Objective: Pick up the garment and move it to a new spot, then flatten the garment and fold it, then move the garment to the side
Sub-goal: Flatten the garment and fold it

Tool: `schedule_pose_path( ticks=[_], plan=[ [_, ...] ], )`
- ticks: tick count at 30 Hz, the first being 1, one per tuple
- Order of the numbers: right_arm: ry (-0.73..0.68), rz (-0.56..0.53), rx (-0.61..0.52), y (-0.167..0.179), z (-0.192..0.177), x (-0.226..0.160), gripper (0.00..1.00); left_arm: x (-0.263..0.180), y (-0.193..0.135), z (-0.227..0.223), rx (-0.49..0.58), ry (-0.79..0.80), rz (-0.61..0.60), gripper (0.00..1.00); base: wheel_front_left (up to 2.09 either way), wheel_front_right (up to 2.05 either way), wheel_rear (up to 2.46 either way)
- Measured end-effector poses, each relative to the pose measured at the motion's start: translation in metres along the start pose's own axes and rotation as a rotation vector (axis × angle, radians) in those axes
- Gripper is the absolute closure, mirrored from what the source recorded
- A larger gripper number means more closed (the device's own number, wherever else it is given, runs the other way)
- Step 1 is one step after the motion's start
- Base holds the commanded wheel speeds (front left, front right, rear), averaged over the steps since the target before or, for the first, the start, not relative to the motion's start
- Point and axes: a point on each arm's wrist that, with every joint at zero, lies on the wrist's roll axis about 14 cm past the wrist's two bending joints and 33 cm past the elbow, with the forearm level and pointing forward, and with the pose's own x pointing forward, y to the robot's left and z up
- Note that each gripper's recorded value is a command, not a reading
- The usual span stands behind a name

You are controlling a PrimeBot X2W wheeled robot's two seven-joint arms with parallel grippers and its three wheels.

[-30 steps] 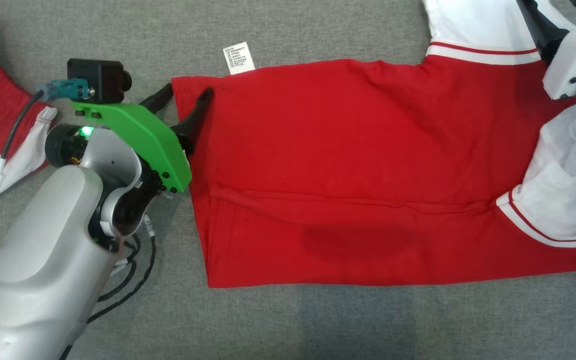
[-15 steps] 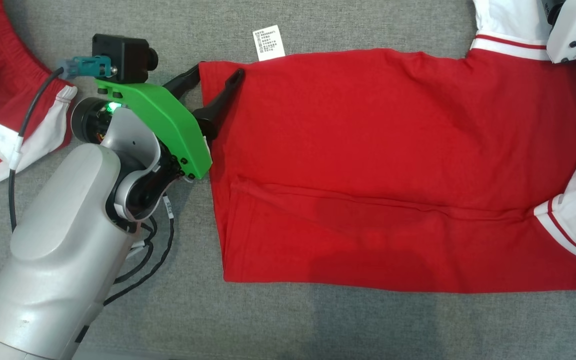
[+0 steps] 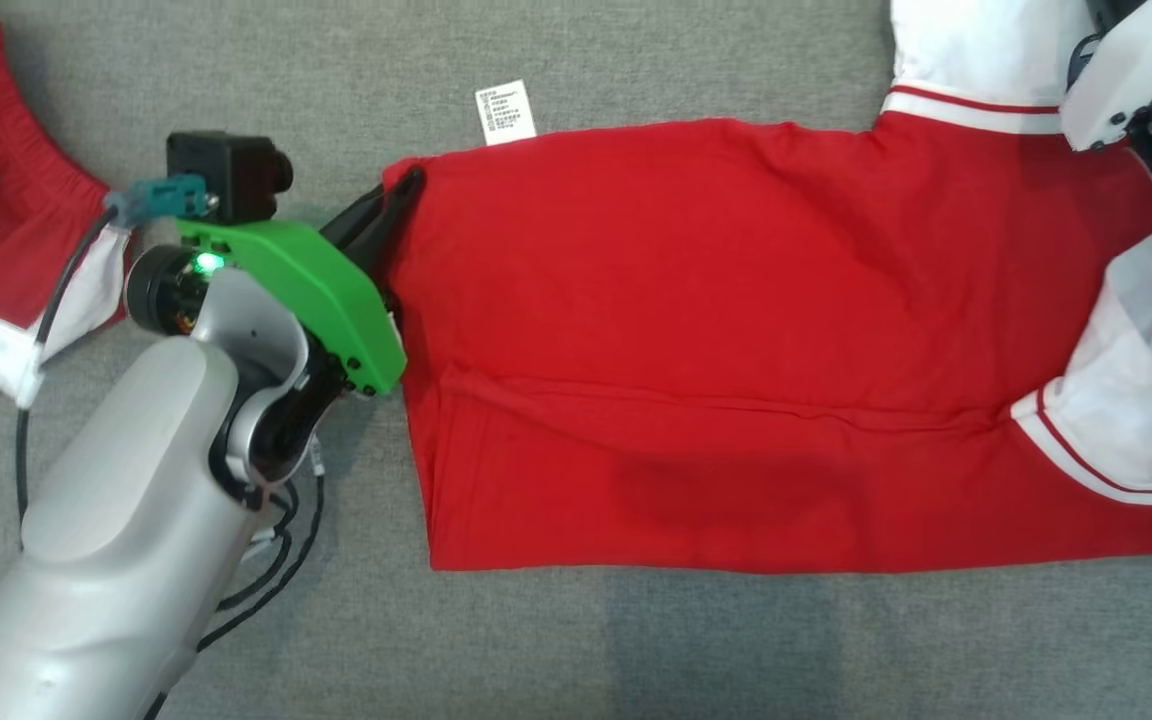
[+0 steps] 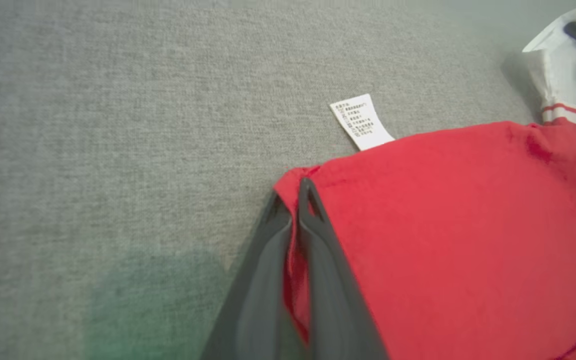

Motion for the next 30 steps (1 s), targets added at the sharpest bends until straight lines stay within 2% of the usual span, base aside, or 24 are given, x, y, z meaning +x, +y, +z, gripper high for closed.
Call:
schedule_pose_path(
  ticks=[2, 9, 15, 20, 23, 26, 27, 28, 29, 30],
  plan=[
    [-0.062, 0.005, 0.016, -0.002, 0.014, -0.012, 1.00, -0.006, -0.004, 0.004, 0.017, -0.033, -0.006, 1.00, 0.00, 0.00, 0.00],
    [-0.138, -0.007, 0.064, -0.014, 0.021, -0.076, 1.00, -0.042, -0.031, 0.007, 0.027, -0.123, -0.051, 1.00, 0.00, 0.00, 0.00],
    [-0.146, -0.072, 0.142, -0.028, 0.002, -0.144, 1.00, -0.076, -0.060, -0.003, 0.053, -0.133, -0.096, 1.00, 0.00, 0.00, 0.00],
    [-0.156, -0.108, 0.208, -0.026, -0.012, -0.182, 1.00, -0.095, -0.067, -0.007, 0.048, -0.147, -0.091, 1.00, 0.00, 0.00, 0.00],
    [-0.132, -0.120, 0.264, -0.015, -0.029, -0.201, 1.00, -0.102, -0.072, -0.021, 0.018, -0.126, -0.092, 1.00, 0.00, 0.00, 0.00],
    [-0.090, -0.138, 0.272, -0.009, -0.046, -0.214, 1.00, -0.103, -0.079, -0.042, -0.010, -0.074, -0.105, 1.00, 0.00, 0.00, 0.00],
    [-0.074, -0.146, 0.262, -0.010, -0.050, -0.216, 1.00, -0.103, -0.079, -0.048, -0.018, -0.063, -0.105, 0.86, 0.00, 0.00, 0.00],
    [-0.066, -0.153, 0.257, -0.010, -0.053, -0.218, 0.72, -0.102, -0.079, -0.051, -0.033, -0.063, -0.102, 0.56, 0.00, 0.00, 0.00],
    [-0.067, -0.159, 0.255, -0.010, -0.053, -0.219, 0.04, -0.101, -0.078, -0.053, -0.041, -0.063, -0.094, 0.00, 0.00, 0.00, 0.00],
    [-0.067, -0.163, 0.251, -0.010, -0.053, -0.219, 0.04, -0.101, -0.075, -0.055, -0.037, -0.061, -0.083, 0.00, 0.00, 0.00, 0.00]
  ],
)
